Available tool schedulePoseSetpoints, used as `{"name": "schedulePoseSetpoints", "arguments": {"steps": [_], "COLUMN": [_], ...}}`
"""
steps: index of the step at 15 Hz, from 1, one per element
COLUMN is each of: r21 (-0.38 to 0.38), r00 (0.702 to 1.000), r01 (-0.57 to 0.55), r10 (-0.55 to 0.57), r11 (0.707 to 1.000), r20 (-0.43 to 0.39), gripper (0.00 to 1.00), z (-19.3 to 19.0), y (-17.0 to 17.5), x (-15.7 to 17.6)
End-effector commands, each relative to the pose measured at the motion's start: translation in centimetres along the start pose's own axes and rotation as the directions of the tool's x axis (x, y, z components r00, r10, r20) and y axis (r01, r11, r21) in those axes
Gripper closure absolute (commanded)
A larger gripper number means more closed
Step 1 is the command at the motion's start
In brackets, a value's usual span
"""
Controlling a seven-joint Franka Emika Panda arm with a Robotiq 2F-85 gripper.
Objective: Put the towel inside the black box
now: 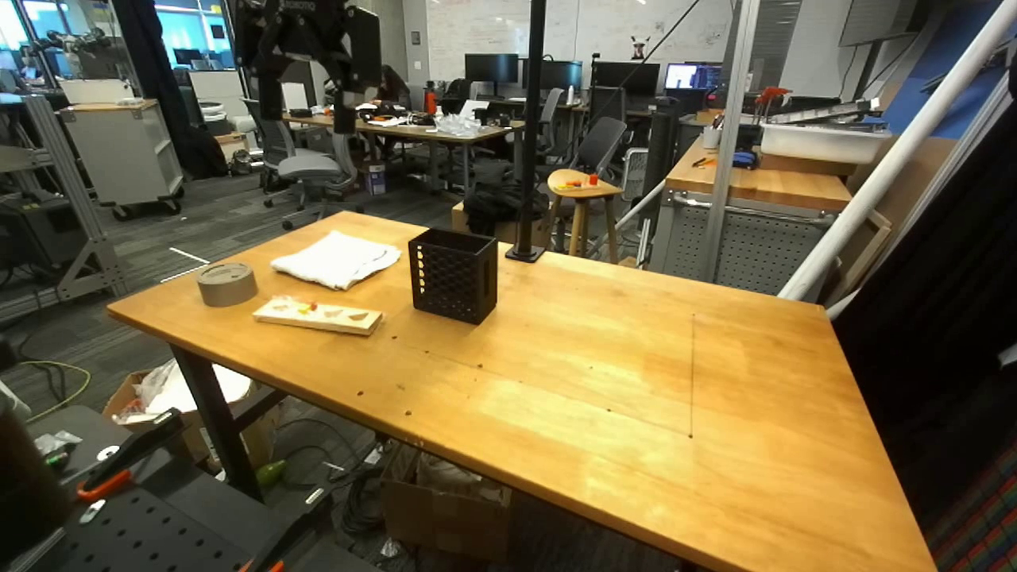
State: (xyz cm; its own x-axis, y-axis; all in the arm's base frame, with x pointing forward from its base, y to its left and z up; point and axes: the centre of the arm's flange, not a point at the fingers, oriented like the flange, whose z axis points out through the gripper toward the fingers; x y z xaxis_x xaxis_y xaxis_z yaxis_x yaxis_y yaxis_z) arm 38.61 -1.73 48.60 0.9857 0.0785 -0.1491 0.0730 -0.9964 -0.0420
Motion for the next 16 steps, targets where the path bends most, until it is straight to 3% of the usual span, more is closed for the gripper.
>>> {"name": "schedulePoseSetpoints", "arguments": {"steps": [1, 9, 16], "r21": [-0.074, -0.173, -0.233], "r00": [0.997, 0.936, 0.892], "r01": [0.050, 0.182, 0.303], "r10": [-0.054, -0.224, -0.361], "r11": [0.996, 0.968, 0.924], "r20": [-0.054, -0.271, -0.272], "gripper": [0.00, 0.00, 0.00], "z": [-0.7, 0.1, 5.3], "y": [-4.7, -16.9, -22.8], "x": [4.8, 17.7, 24.8]}}
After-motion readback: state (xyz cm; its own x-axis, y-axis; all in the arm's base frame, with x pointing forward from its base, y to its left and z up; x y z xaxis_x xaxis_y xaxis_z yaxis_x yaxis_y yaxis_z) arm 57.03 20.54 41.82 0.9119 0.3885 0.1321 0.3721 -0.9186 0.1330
